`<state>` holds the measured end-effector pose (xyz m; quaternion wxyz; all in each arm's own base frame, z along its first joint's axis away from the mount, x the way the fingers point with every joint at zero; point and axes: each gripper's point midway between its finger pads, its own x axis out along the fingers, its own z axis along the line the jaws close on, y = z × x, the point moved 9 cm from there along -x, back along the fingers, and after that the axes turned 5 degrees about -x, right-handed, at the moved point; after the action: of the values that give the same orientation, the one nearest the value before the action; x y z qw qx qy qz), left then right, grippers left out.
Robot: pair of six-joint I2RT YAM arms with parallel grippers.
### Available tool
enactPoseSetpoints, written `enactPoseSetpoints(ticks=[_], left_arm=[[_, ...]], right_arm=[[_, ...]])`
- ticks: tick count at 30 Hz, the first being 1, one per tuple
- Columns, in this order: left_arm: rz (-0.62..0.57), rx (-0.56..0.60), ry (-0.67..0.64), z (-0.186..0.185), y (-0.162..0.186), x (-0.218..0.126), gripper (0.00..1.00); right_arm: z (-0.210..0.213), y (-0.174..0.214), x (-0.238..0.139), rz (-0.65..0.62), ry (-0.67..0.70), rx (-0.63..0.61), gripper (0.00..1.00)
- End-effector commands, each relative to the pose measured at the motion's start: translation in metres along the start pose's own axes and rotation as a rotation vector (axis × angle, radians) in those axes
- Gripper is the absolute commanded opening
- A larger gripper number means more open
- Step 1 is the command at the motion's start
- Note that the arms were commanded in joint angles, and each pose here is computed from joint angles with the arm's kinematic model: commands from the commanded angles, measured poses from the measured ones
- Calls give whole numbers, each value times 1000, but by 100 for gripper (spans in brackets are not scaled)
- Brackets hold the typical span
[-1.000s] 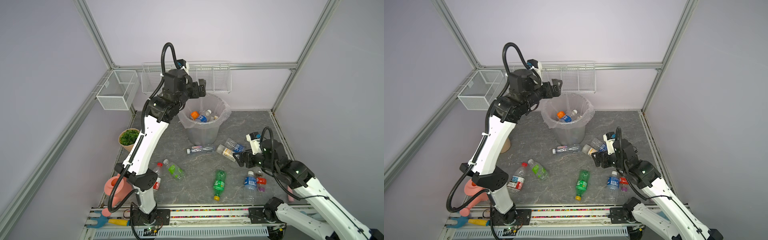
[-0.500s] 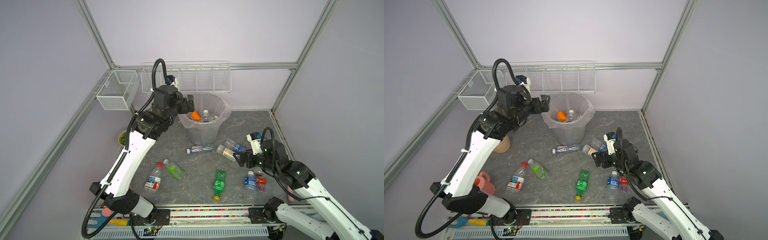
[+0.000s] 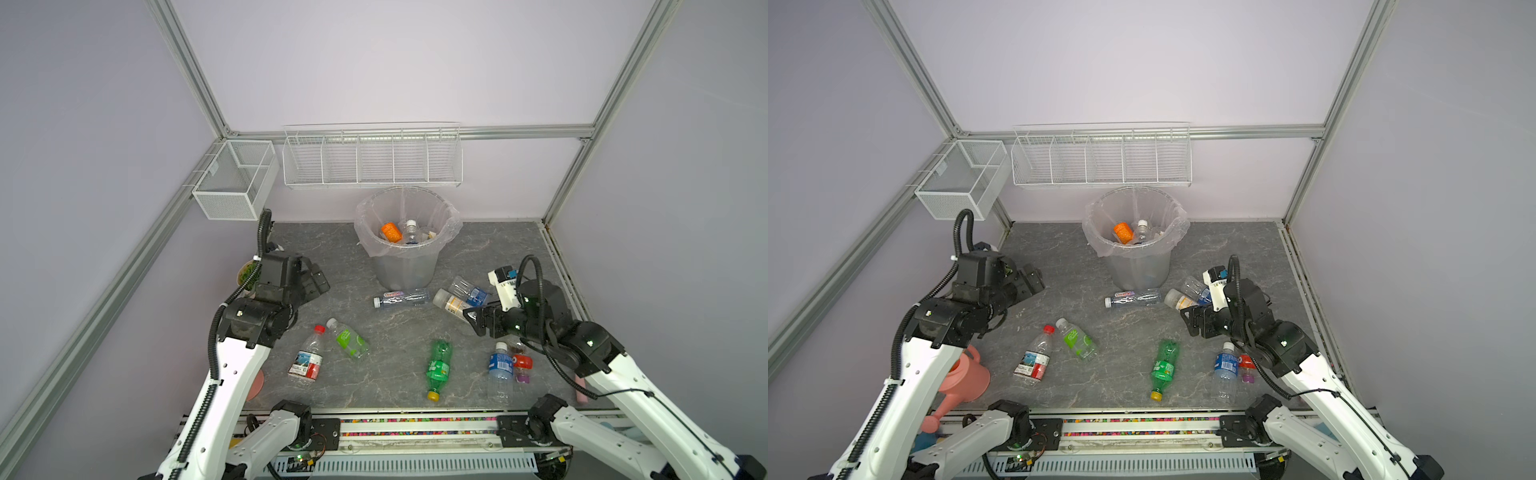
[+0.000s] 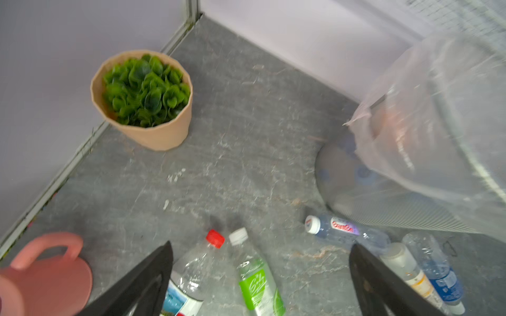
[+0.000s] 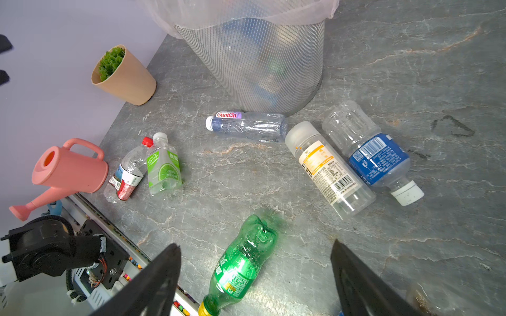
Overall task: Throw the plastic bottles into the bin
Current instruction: 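Move the left gripper back down toward the red-capped bottle, then lower the left gripper onto the red-capped scenic-label bottle and close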
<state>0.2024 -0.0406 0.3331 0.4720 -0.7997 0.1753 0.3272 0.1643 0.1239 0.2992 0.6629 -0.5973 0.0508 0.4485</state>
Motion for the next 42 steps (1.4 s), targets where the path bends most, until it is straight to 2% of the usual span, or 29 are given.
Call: enactPoseSetpoints(ticks=[1,10,16,22,35,42], left_arm=[[98,-76,-61,19,26,7,100],[182,-170,-167,54,70,37,100],[251,-220,-178,67,94,59,100],[265,-292,-187,76,111,71,100],[215,-268,-274,88,115,86,100],[210,-366,-260,104,106,101,100]], right_arm=[[5,-1,3,-3,-52,-28,88],[5,4,6,12,-68,-33,88],[5,6,7,18,-75,-37,88],[4,7,9,19,-75,-33,88],[4,8,14,30,-82,-20,88],[3,14,21,47,-92,-5,88]])
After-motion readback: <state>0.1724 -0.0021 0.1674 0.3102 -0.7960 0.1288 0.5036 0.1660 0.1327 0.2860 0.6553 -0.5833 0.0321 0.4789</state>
